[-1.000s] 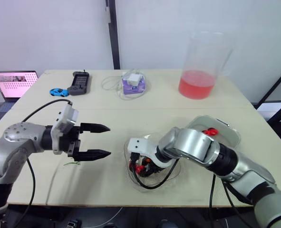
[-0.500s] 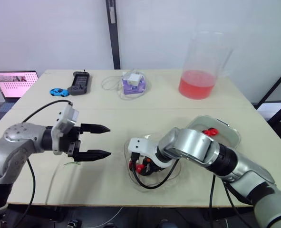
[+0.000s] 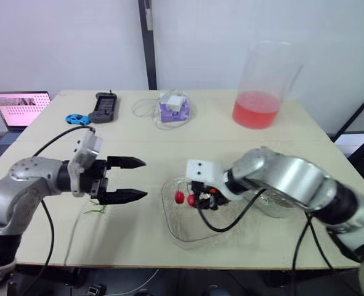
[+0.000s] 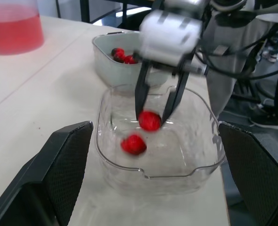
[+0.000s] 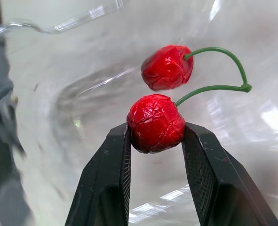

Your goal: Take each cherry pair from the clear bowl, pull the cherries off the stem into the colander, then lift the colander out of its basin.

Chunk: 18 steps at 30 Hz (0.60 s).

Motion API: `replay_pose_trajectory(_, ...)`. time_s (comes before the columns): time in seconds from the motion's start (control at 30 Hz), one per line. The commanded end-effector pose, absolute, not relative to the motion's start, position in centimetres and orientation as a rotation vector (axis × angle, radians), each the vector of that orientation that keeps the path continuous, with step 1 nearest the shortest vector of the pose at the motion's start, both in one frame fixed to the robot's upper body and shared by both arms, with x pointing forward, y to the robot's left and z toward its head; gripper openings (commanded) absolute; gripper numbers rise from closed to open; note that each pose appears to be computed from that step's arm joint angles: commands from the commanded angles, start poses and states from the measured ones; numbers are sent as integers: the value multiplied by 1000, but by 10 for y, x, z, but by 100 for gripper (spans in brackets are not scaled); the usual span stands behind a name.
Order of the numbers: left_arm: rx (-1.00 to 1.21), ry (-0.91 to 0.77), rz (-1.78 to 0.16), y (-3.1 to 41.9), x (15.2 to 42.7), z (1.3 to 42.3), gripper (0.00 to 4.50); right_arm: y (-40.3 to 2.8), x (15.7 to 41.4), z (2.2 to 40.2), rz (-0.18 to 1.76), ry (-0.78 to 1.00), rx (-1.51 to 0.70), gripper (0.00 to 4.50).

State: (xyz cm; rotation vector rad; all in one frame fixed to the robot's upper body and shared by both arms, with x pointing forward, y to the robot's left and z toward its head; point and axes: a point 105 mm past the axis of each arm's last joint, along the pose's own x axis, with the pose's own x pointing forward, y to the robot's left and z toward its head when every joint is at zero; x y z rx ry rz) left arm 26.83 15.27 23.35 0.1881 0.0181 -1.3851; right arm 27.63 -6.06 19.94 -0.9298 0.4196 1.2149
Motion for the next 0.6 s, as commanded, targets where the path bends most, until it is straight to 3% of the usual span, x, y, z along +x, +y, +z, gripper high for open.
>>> replay_pose_trajectory(0.03,177,-23,-1391,152,269,243,450,-59,268,220,1243,202,-1043,166)
replay_pose_trajectory(0.23,78,-64,-1413,145,283,255,450,-69,264,235,1143,-37,-1172,166)
replay_pose_trajectory(0.4,-11,-77,-1441,133,297,266,450,-73,278,242,839,-393,-1406,166)
replay_pose_trajectory(0.6,-32,-65,-1482,119,306,269,450,-75,268,232,704,-579,-1535,166)
